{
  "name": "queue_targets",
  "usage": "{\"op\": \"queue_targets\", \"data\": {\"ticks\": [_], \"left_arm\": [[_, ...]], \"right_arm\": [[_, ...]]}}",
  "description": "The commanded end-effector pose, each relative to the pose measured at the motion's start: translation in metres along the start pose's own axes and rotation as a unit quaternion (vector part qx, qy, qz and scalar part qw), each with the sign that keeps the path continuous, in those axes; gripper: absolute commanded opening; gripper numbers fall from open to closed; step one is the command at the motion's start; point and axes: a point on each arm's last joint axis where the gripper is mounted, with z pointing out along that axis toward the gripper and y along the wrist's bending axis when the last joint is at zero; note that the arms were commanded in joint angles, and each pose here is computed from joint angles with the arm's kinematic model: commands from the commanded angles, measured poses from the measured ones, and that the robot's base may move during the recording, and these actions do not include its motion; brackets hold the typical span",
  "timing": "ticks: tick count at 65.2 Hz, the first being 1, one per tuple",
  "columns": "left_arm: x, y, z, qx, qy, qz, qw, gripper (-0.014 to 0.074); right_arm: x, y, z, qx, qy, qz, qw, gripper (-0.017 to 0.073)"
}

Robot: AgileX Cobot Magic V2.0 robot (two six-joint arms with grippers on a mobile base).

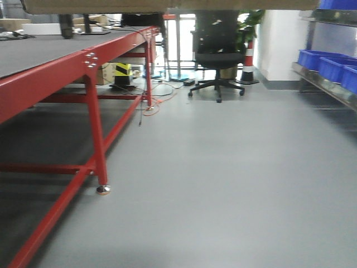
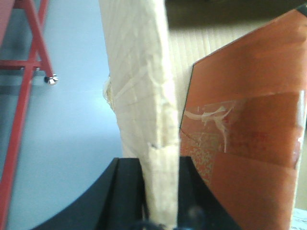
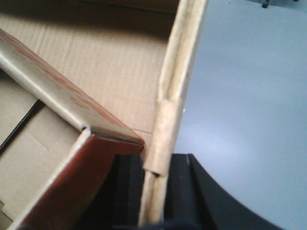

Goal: Stack two boxes on right shelf middle
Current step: 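Hold the boxes and drive the base away from the table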

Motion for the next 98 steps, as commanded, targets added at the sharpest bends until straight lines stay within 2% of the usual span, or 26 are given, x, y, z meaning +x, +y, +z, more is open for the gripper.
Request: {"op": "queue_targets", "data": {"ticks": [1,98], "left_arm": [[-0.0074,-0.0011,-0.0131,0.015,-0.044,-0.006,0.999,-0.0111],[-0.0074,-0.0011,-0.0131,0.015,-0.045,-0.006,0.999,-0.0111]], "right_arm": [[-0.0040,-0.0031,-0.0045,0.013,-0.018,-0.009,1.000,-0.0151],[-0.0041,-0.0032,-0.0046,0.014,-0.019,-0.009,1.000,-0.0151]]}}
